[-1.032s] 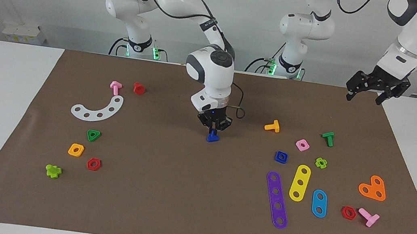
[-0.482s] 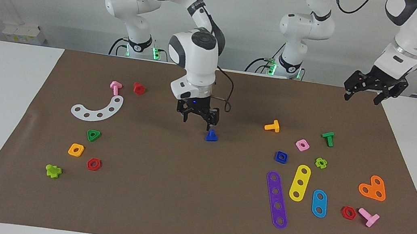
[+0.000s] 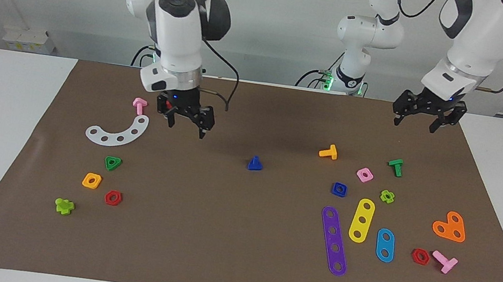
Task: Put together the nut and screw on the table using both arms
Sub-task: 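Withdraw the right gripper while the left gripper reaches the blue nut, then grasp the blue square nut with the left gripper and lift it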
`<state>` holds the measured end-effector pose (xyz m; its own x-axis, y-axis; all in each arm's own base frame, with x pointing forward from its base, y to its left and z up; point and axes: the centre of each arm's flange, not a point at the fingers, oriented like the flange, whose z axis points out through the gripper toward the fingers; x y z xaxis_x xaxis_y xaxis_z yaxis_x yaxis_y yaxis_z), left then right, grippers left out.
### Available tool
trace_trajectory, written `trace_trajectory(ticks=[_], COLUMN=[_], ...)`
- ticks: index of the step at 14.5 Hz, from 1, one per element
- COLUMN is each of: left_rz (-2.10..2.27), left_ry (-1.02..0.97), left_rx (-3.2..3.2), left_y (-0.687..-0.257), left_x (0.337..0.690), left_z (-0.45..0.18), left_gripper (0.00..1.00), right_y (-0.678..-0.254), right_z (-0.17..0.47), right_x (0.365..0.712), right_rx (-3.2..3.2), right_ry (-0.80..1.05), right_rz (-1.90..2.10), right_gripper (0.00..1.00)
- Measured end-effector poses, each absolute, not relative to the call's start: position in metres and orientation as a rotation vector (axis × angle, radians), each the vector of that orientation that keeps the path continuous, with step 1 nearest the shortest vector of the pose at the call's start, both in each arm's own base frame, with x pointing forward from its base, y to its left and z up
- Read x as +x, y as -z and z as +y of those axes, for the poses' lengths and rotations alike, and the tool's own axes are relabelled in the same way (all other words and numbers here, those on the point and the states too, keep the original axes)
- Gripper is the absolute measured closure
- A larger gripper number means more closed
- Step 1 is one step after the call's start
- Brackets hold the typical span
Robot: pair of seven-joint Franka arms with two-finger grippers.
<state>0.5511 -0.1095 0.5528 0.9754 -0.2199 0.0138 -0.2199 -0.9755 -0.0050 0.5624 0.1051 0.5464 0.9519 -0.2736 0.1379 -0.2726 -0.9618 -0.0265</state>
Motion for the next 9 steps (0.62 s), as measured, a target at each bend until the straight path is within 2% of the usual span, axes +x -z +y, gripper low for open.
trace_trajectory(ticks=[4,9], left_rz=[0.315,0.329], left_ry=[0.072,0.123], left_rx=[-3.131,-3.134], left_y=[-0.473,-0.404], left_x=[0.573,0.571], left_z=[-0.172,-0.171], left_gripper=[0.01,0.07], right_y=[-0.578,-0.613], right_z=[0.052,0.028], right_x=[0.557,0.552], right_rx=[-3.124,-3.151], right_ry=[0.215,0.162], right_rz=[0.358,0.268], right_gripper=[0.0,0.0])
